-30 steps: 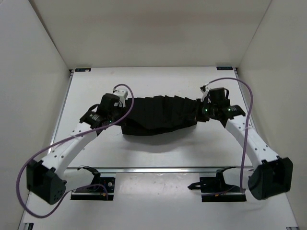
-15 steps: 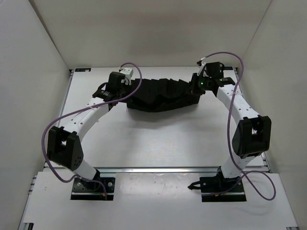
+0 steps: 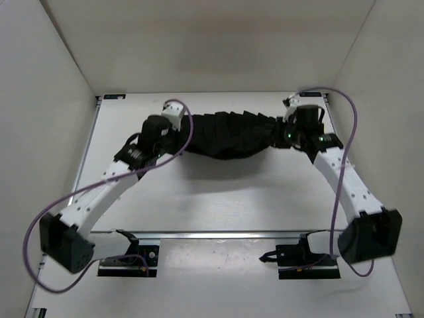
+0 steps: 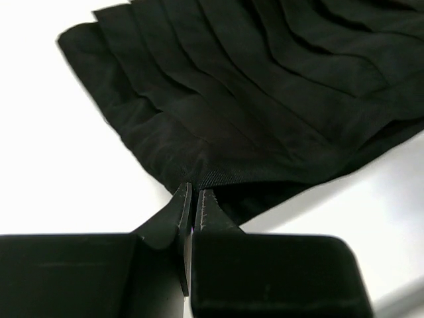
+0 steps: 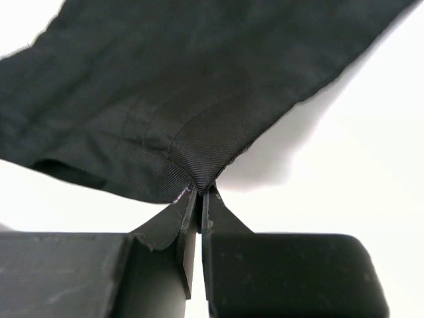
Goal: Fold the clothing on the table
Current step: Fold the skirt
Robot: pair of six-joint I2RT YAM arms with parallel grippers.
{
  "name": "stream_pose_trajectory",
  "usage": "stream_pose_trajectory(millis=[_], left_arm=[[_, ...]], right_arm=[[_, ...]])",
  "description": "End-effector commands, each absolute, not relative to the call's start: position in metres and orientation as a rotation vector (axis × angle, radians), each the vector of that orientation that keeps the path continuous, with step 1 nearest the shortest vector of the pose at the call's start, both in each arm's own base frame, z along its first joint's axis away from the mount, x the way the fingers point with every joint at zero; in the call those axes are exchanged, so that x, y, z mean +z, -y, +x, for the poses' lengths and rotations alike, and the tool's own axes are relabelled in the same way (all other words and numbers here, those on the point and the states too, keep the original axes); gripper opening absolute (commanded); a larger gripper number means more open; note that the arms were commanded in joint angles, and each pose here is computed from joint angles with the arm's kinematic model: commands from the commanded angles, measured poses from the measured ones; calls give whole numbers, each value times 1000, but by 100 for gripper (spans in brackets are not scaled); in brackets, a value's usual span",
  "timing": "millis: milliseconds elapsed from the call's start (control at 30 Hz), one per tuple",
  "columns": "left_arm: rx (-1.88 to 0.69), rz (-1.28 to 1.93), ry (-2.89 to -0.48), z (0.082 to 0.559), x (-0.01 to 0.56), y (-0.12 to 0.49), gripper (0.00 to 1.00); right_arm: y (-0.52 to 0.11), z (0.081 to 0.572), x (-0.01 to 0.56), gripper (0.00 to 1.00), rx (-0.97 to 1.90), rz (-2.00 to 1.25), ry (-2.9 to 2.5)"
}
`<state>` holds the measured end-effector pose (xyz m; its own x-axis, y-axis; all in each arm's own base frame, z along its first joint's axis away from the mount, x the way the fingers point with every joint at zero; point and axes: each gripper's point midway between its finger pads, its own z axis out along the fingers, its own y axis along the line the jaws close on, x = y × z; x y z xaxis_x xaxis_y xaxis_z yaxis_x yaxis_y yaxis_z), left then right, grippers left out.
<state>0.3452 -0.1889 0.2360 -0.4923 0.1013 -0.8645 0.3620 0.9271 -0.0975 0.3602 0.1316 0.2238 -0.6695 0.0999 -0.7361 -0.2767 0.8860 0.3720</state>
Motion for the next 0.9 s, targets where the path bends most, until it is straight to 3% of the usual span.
stream_pose_trajectory(millis=[0, 133, 233, 400, 667, 867], left_arm=[[-351, 352, -2096, 293, 226, 176, 0], [-351, 326, -2127, 260, 229, 151, 0], [-335, 326, -2121, 255, 230, 140, 0], [-329, 280, -2155, 289, 214, 139, 0], [-247, 317, -2316, 348, 150, 155, 0], [-279, 205, -2424, 379, 108, 153, 0]], right_arm=[[-136, 310, 219, 0, 546, -151, -2235], [-138, 261, 206, 0, 596, -138, -2315], [-134, 257, 208, 0, 609, -118, -2298], [-130, 300, 213, 0, 628, -84, -2282], [-134, 366, 142, 0, 695, -33, -2461], [-131, 403, 121, 1, 712, -17, -2513]])
